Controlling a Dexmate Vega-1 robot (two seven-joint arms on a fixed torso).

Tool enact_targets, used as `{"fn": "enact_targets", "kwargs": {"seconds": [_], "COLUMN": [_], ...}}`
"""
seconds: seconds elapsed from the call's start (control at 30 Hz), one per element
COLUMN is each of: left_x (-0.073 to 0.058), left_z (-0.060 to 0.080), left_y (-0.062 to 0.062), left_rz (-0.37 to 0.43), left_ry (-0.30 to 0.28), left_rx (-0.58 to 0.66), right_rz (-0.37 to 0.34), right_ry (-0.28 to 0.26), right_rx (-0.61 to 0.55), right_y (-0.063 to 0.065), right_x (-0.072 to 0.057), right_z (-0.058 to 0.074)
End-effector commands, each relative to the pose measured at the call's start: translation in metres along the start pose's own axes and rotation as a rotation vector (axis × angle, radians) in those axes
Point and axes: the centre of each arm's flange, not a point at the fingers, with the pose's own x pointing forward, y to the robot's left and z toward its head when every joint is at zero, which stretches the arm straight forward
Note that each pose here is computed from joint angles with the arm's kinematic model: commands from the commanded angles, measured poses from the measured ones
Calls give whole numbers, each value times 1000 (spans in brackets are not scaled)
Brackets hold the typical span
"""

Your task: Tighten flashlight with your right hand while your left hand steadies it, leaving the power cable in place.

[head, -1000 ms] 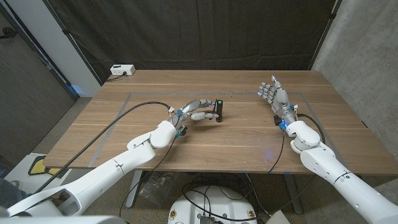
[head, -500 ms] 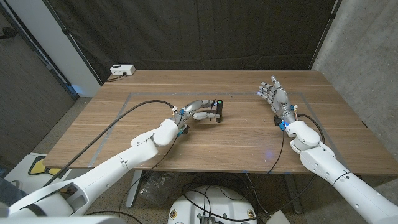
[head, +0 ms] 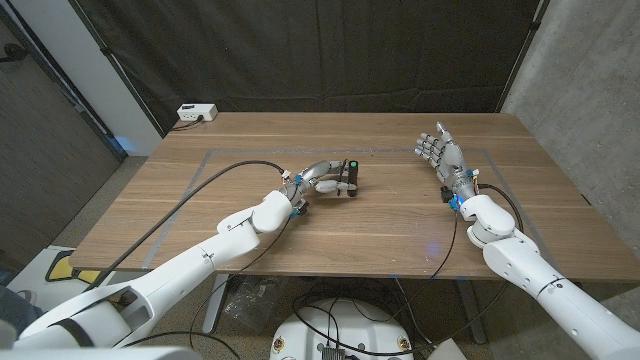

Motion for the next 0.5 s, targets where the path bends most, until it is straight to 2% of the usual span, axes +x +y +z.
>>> {"fn": "enact_targets", "kwargs": {"seconds": [0.03, 0.5], "left_x": [9, 14], "left_z": [1, 5], "left_y": [-9, -16], "left_rz": [-16, -20], "left_ry": [-9, -13], "left_rx": [-8, -9], "right_rz": [-2, -5], "right_ry": [1, 5], "right_rx": [0, 2], "right_y": [-3, -5], "right_x": [-1, -2], "right_z": [1, -1]}}
